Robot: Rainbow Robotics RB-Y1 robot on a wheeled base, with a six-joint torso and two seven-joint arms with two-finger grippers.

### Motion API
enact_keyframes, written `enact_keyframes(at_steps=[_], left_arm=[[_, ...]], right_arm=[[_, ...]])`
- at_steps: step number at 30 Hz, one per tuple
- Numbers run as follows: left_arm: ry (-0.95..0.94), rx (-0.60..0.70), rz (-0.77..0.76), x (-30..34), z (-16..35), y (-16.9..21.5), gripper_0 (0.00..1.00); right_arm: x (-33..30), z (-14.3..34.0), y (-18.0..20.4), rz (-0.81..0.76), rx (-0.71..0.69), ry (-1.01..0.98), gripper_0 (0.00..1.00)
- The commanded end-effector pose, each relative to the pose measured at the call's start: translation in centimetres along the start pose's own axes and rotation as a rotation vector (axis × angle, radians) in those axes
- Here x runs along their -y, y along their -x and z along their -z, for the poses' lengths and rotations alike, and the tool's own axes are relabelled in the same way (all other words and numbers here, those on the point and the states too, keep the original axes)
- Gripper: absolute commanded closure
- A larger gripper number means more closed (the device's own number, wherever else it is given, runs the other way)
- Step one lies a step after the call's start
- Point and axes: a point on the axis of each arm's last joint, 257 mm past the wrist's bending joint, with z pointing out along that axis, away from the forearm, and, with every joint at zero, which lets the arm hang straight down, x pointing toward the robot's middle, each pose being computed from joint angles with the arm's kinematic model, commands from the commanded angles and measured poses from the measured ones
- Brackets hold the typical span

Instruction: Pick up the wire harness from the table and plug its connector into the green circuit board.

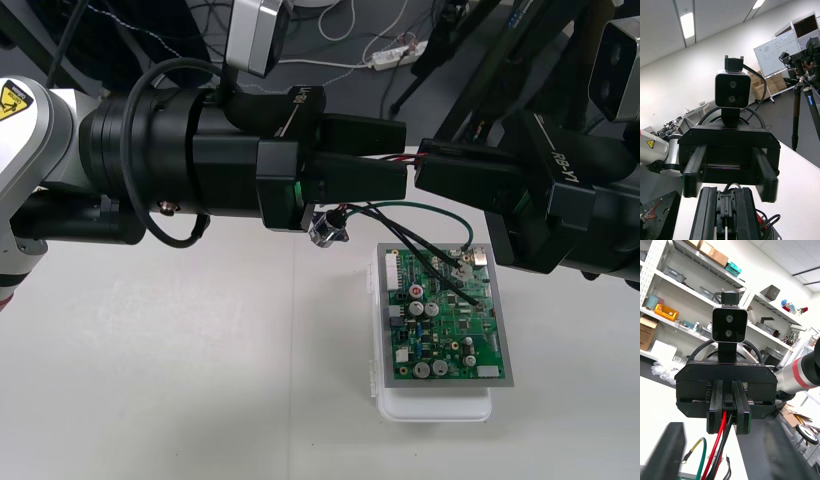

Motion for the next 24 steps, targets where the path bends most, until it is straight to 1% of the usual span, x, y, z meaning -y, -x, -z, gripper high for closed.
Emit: enact_keyframes(at_steps=[1, 19, 23, 24], left_arm=[[0.016, 0.0, -0.017, -0.38, -1.0, 1.64, 0.55], [0.014, -0.002, -0.024, -0.34, -1.4, 1.8, 0.55], [0.013, -0.001, -0.024, -0.32, -1.43, 1.82, 0.59], [0.013, -0.001, -0.024, -0.32, -1.43, 1.82, 0.62]], right_arm=[[-1.71, -0.6, 0.31, -0.016, -0.021, 0.047, 1.0], [-1.68, -0.61, 0.29, -0.011, -0.021, 0.046, 1.0], [-1.69, -0.64, 0.24, -0.012, -0.024, 0.047, 1.0], [-1.69, -0.65, 0.27, -0.013, -0.022, 0.047, 1.0]])
